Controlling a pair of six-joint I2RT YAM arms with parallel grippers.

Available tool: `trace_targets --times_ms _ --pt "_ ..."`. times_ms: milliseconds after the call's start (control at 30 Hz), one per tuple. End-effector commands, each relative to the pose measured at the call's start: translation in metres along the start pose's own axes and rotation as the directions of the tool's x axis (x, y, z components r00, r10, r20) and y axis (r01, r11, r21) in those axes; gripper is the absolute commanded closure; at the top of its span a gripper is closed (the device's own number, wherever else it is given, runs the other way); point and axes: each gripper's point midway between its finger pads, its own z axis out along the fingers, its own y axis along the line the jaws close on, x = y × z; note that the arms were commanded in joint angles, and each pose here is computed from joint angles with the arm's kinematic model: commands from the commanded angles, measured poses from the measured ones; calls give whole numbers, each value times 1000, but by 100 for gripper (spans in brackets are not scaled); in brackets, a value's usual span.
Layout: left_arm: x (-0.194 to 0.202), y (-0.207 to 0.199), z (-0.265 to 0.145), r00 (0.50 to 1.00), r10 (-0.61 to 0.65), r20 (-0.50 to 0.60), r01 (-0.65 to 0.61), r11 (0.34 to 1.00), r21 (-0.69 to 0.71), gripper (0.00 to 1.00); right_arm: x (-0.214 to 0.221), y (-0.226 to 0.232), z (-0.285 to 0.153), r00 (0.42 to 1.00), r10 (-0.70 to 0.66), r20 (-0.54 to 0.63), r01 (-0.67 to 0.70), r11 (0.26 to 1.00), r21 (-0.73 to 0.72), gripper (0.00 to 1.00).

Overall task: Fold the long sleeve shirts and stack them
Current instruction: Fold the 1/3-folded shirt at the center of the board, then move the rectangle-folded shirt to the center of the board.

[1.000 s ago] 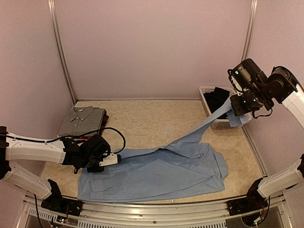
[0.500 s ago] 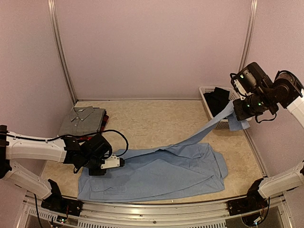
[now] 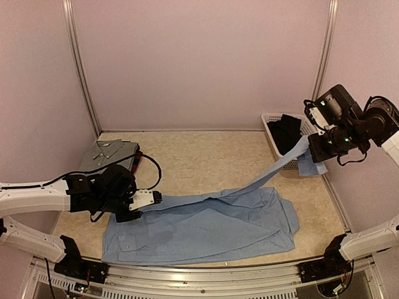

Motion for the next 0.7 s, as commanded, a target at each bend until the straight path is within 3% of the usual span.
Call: trace_targets --times_ms 0,200,300,433,667 --pt "-39 30 -12 976 -156 149 158 987 -1 48 18 6 13 997 -9 -70 8 1000 -19 100" --pt "-57 53 16 933 -353 75 350 935 49 40 32 6 28 992 -15 -122 17 1000 17 100" --pt "-47 70 30 867 -497 21 495 866 66 30 43 6 36 988 -10 -156 15 999 29 100" --pt "-31 63 50 763 -641 -81 644 744 176 2 59 16 55 979 -14 -202 18 1000 17 100" --pt "-14 48 62 716 -680 -162 699 694 176 1 83 55 106 967 -77 -242 56 994 -95 100"
